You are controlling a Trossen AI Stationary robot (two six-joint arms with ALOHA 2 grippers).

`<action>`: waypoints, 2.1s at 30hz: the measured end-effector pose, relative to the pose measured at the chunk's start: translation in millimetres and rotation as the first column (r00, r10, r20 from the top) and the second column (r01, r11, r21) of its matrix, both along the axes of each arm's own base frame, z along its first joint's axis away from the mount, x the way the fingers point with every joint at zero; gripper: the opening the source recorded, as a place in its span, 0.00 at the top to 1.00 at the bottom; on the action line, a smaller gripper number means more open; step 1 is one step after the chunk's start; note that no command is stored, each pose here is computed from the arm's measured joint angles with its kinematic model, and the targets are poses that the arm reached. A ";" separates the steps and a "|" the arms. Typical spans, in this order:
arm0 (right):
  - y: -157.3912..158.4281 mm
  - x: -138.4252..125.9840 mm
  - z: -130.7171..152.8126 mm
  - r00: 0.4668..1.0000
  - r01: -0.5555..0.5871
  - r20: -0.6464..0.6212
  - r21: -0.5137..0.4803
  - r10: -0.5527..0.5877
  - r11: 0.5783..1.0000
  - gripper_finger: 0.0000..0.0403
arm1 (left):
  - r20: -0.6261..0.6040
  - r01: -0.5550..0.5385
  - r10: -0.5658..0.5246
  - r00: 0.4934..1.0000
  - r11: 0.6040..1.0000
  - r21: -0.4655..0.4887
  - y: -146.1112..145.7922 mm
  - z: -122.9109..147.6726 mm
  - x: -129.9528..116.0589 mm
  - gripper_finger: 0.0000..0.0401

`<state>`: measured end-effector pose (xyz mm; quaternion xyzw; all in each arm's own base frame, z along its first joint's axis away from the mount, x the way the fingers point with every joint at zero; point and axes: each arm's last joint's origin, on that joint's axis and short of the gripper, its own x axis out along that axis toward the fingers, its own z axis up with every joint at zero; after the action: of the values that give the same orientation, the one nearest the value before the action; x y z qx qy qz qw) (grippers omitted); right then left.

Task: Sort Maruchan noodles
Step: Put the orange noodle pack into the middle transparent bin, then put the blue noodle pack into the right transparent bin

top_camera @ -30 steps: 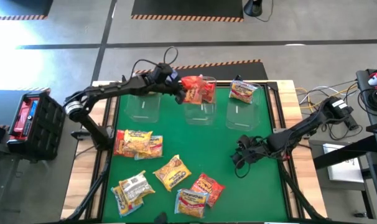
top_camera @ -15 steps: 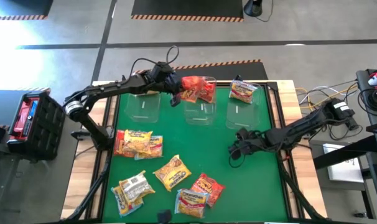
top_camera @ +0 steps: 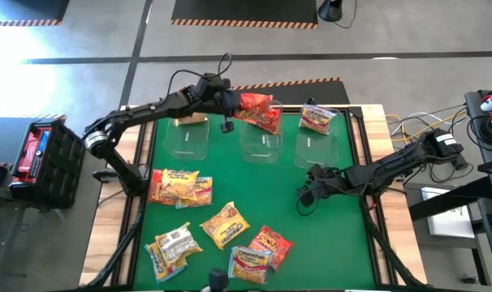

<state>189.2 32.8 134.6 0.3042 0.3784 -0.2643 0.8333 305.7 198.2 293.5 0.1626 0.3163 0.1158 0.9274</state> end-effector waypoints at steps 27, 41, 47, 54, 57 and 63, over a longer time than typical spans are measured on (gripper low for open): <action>0.3 1.4 1.2 1.000 -0.002 0.017 -0.001 0.002 1.000 0.38 | -0.260 0.197 -0.215 0.941 0.976 -0.094 24.7 1.5 48.5 1.00; 0.3 1.5 1.2 1.000 -0.002 0.017 -0.001 0.002 1.000 0.38 | -0.388 0.244 -0.222 0.894 0.970 0.008 32.9 -20.7 55.8 1.00; 0.3 1.5 1.2 1.000 -0.002 0.017 0.000 0.002 1.000 0.38 | -0.420 0.232 -0.206 0.884 0.973 0.010 38.8 -39.6 63.8 1.00; 0.3 1.5 1.2 1.000 -0.002 0.017 0.000 0.002 1.000 0.38 | -0.407 0.217 -0.195 0.892 0.976 0.009 38.0 -35.3 65.1 0.91; 0.3 1.5 1.2 1.000 -0.002 0.017 0.000 0.002 1.000 0.38 | -0.388 0.206 -0.182 0.904 0.978 0.022 39.0 -28.5 66.4 0.83; 0.3 1.5 1.2 1.000 -0.003 0.017 0.000 0.003 1.000 0.38 | -0.385 0.136 -0.090 0.918 0.986 0.092 43.3 -20.3 67.8 0.70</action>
<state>190.7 33.1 135.8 0.3059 0.3718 -0.2607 0.8368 373.6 241.5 273.3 0.2541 0.4724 0.0467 0.8427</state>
